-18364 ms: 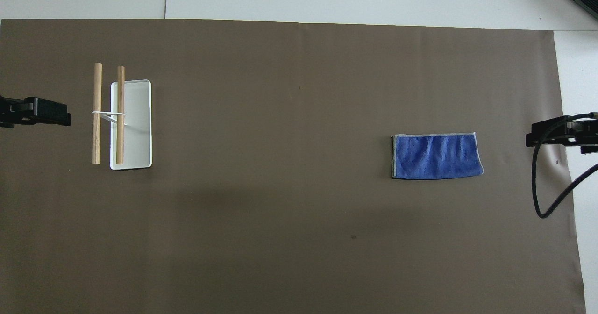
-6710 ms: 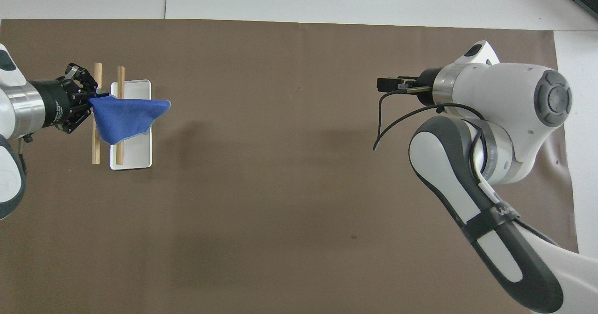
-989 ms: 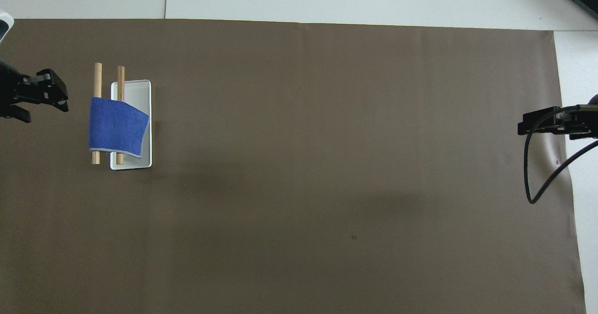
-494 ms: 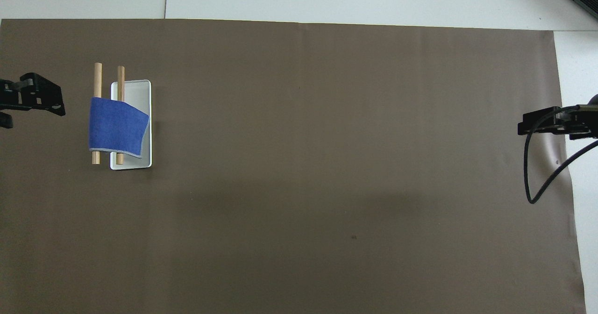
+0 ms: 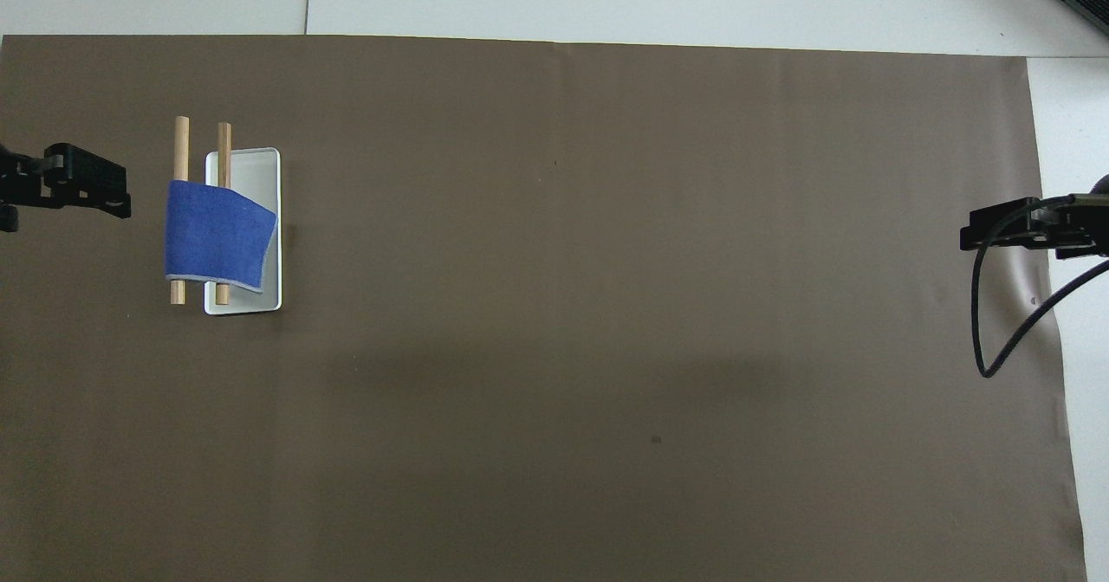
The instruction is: Right arm passes towel to left arm to hang
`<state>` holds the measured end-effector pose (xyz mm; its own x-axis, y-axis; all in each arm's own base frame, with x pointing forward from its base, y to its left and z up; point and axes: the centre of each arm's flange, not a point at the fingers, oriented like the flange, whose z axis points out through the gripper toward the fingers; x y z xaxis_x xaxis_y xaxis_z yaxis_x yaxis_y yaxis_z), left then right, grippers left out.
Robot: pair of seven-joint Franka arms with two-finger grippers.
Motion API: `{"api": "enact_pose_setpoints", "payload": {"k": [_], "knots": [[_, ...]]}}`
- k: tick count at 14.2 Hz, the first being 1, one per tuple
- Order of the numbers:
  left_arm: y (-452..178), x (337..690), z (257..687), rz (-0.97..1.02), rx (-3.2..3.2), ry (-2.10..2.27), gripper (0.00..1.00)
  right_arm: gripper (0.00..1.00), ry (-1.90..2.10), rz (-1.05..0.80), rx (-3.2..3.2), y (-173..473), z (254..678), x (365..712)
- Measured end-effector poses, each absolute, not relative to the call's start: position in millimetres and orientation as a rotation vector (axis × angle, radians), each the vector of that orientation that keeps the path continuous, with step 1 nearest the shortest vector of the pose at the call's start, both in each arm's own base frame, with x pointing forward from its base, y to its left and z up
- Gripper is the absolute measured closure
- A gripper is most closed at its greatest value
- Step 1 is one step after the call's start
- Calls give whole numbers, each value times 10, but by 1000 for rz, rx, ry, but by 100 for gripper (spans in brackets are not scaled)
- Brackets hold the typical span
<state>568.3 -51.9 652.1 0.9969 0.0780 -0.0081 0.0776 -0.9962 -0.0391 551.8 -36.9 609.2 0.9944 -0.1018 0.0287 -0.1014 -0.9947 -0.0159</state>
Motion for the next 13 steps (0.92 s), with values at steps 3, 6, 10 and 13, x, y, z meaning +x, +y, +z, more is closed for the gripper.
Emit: {"api": "enact_pose_setpoints", "payload": {"k": [3,6,10,13], "knots": [[-520,5689,6525,6,-3101,-119,0,0,159,-46,-3123,-369,6092,5518],[-519,5690,6521,7,-3101,-119,0,0,159,-46,-3123,-369,6092,5518],[-519,5691,6513,9,-3101,-119,0,0,159,-46,-3123,-369,6092,5518],[-519,5692,6508,10,-3101,-119,0,0,159,-46,-3123,-369,6092,5518]]}}
